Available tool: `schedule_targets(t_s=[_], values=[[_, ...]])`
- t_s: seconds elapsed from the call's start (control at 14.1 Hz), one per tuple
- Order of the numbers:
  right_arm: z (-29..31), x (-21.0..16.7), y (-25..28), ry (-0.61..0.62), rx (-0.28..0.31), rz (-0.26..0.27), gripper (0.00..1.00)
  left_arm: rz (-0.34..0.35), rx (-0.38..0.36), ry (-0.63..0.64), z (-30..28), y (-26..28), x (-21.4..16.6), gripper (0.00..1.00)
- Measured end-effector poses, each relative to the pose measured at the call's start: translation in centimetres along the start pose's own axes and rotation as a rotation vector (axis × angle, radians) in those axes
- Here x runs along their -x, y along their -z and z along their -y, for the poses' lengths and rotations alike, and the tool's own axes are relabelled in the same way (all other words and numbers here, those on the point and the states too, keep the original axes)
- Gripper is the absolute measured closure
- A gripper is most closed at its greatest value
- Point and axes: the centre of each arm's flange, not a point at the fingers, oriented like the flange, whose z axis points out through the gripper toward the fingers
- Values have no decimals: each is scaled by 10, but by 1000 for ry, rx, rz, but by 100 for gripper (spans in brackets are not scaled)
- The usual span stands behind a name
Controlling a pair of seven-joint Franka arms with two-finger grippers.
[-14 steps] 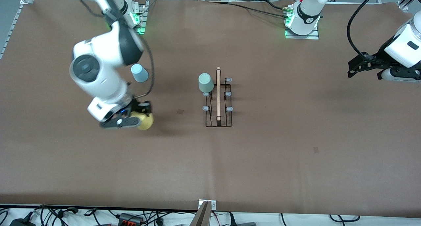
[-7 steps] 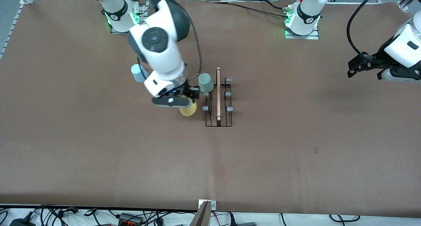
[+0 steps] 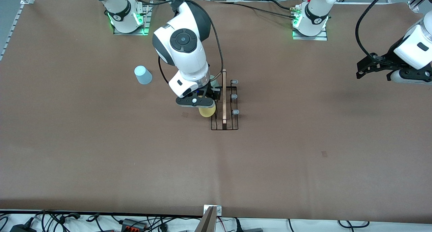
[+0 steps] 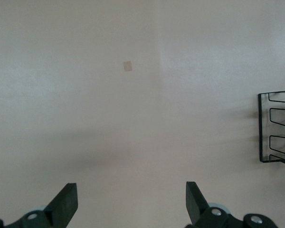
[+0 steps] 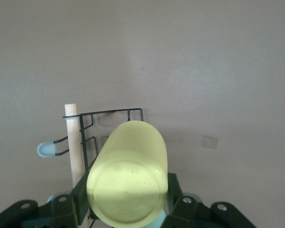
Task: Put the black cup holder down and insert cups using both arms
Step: 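Carry the yellow cup onto a rack peg with the right gripper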
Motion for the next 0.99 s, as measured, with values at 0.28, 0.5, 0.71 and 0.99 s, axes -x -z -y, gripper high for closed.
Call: schedule_targets(t_s=[0.28, 0.5, 0.71, 0.99], values=[[3, -2, -12, 9, -8, -22, 34, 3, 0, 0, 0, 0, 0, 0], [4, -5, -23, 10, -17, -35, 34, 3, 0, 0, 0, 0, 0, 0], [4, -5, -34, 14, -14, -35, 34, 3, 0, 0, 0, 0, 0, 0], [3, -6, -51, 17, -12, -42, 34, 3, 0, 0, 0, 0, 0, 0]])
